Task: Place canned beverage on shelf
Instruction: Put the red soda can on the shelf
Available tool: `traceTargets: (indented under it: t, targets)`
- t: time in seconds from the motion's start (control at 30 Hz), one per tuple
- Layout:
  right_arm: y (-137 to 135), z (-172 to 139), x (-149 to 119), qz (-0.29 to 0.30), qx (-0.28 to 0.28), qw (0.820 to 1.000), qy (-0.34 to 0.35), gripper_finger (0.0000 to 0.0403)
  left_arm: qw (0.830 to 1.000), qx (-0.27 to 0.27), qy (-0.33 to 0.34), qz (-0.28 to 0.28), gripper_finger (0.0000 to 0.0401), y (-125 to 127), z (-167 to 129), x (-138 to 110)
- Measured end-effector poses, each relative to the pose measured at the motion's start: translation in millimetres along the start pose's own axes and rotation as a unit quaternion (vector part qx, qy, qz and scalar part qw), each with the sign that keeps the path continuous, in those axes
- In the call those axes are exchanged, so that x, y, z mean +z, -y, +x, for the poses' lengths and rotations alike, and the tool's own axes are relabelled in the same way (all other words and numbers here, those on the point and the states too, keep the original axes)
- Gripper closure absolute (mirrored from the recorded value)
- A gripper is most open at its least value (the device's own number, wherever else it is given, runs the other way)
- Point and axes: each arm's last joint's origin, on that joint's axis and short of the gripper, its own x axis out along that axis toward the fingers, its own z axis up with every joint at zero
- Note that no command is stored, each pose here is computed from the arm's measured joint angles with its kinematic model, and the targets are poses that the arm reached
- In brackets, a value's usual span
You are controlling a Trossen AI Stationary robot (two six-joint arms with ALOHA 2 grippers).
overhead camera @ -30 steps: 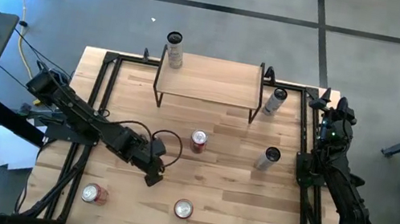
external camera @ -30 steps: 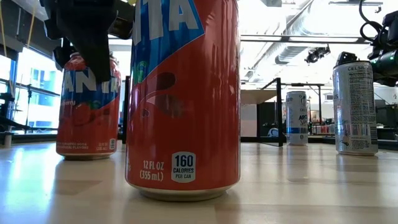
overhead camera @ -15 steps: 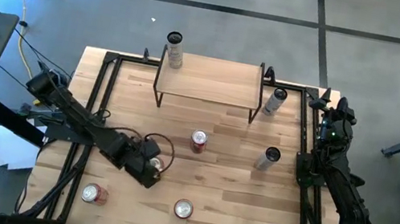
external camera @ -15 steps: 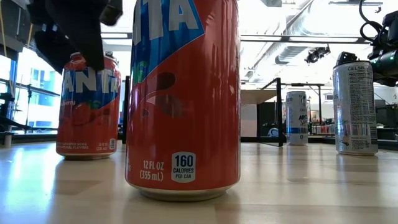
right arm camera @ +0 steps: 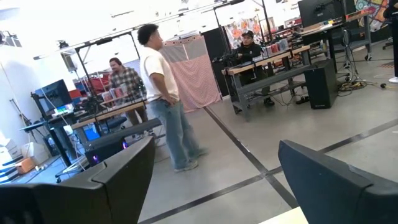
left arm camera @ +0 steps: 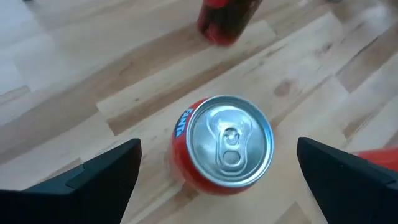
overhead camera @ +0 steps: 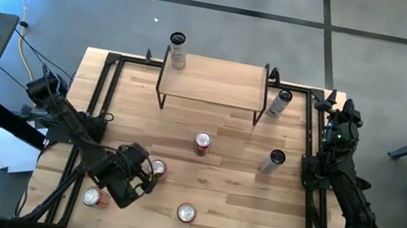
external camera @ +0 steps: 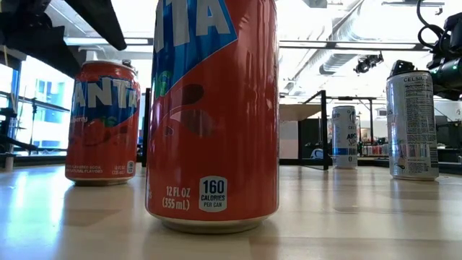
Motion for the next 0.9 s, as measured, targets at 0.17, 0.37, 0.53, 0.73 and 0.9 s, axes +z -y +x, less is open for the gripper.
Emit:
traceTargets:
  t: [0.17,0.37,0.53,0.73,0.9]
  targets:
    - [-0.1,0.0,0.1,0.0,0.0,1.0,0.0,0.0075,0.999,0.003,0.039,0.001,0.0001,4.0,7.5,-17.1]
    - [0.0,0.0,0.0,0.0,0.0,1.0,0.0,0.0075,0.995,0.007,0.095,-0.008,0.0001,5.7,18.2,-39.4]
    - [0.0,0.0,0.0,0.0,0.0,1.0,0.0,0.0075,0.987,0.002,0.157,0.024,0.0001,5.5,24.5,-52.4]
    - [0.0,0.0,0.0,0.0,0.0,1.0,0.0,0.0075,0.982,0.01,0.186,0.024,0.0001,2.9,32.3,-59.7]
    - [0.0,0.0,0.0,0.0,0.0,1.0,0.0,0.0075,0.98,0.021,0.196,0.015,0.0001,0.1,37.8,-63.1]
